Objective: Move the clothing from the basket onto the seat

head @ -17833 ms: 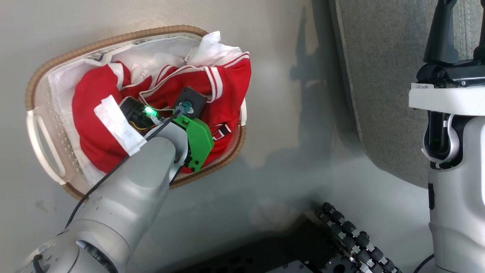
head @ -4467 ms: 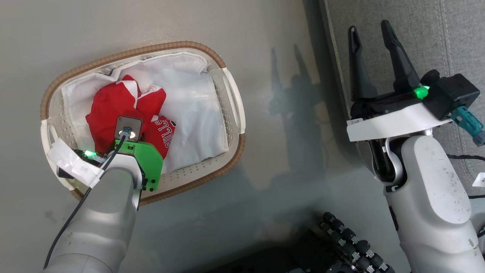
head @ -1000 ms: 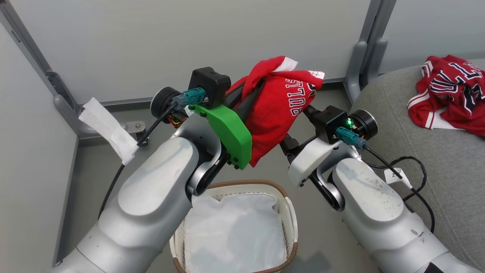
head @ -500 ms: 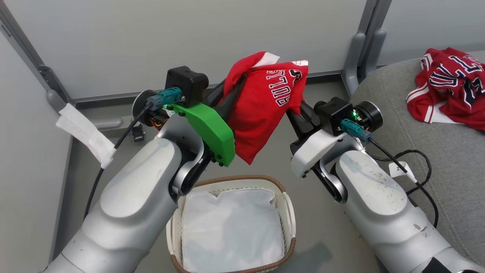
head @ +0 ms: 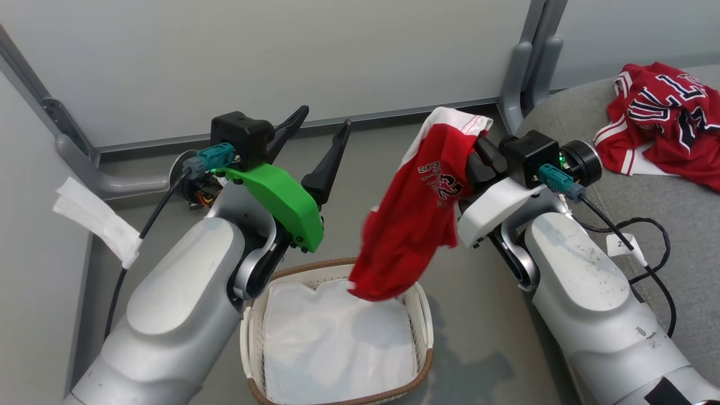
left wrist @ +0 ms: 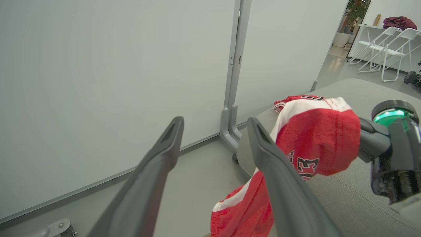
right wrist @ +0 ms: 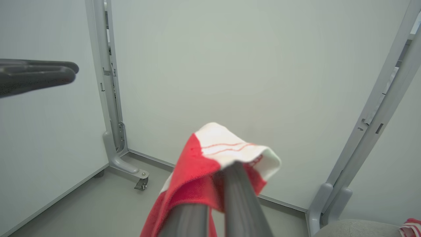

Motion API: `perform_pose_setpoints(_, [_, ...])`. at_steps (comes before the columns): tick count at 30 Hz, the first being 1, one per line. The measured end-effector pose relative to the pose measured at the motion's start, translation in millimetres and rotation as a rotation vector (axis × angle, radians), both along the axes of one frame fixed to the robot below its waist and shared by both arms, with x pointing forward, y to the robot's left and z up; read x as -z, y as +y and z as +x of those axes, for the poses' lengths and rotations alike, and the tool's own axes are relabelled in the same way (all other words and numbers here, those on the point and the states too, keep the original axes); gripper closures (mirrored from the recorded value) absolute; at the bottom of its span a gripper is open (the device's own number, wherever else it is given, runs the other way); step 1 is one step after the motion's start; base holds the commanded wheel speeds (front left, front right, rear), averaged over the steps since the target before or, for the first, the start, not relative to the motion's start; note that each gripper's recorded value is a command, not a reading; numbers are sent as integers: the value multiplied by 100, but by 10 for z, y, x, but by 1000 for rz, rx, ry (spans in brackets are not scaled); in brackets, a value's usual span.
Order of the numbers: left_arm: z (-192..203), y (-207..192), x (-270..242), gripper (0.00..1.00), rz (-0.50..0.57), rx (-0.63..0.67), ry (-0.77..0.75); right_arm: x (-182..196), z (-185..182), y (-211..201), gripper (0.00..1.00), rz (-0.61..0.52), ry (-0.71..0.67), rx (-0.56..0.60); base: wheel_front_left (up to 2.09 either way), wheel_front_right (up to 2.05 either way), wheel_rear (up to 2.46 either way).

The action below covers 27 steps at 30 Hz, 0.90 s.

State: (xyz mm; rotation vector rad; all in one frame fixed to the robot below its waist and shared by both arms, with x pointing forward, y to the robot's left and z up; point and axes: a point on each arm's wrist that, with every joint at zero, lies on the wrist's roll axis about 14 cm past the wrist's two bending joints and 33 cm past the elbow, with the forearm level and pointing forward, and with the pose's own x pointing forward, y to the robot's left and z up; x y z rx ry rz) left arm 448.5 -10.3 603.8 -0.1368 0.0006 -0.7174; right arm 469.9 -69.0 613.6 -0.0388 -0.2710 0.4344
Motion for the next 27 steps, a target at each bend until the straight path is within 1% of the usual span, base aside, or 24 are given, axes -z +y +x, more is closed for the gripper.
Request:
perform_pose_setpoints(5, [2, 39, 74, 0, -26, -4, 16, 14, 37, -203, 100, -7, 0, 51, 0, 0, 0])
perform_pose_setpoints(11, [-34, -41, 230, 0, -36, 22, 44, 54, 40, -601, 100, -17, 4, 146, 0, 0, 0])
perform_pose_setpoints(18, [-131, -363, 427, 0, -51, 109, 82, -5, -45, -1164, 100, -30, -19, 280, 0, 0, 0])
perform_pose_setpoints(23, [-194, -679, 518, 0, -58, 193, 97, -39, -173, -1579, 100, -46, -34, 381, 0, 0, 0])
perform_pose_setpoints(27, [-235, -925, 599, 0, -63, 257, 115, -45, -281, -1826, 100, -56, -37, 446, 0, 0, 0])
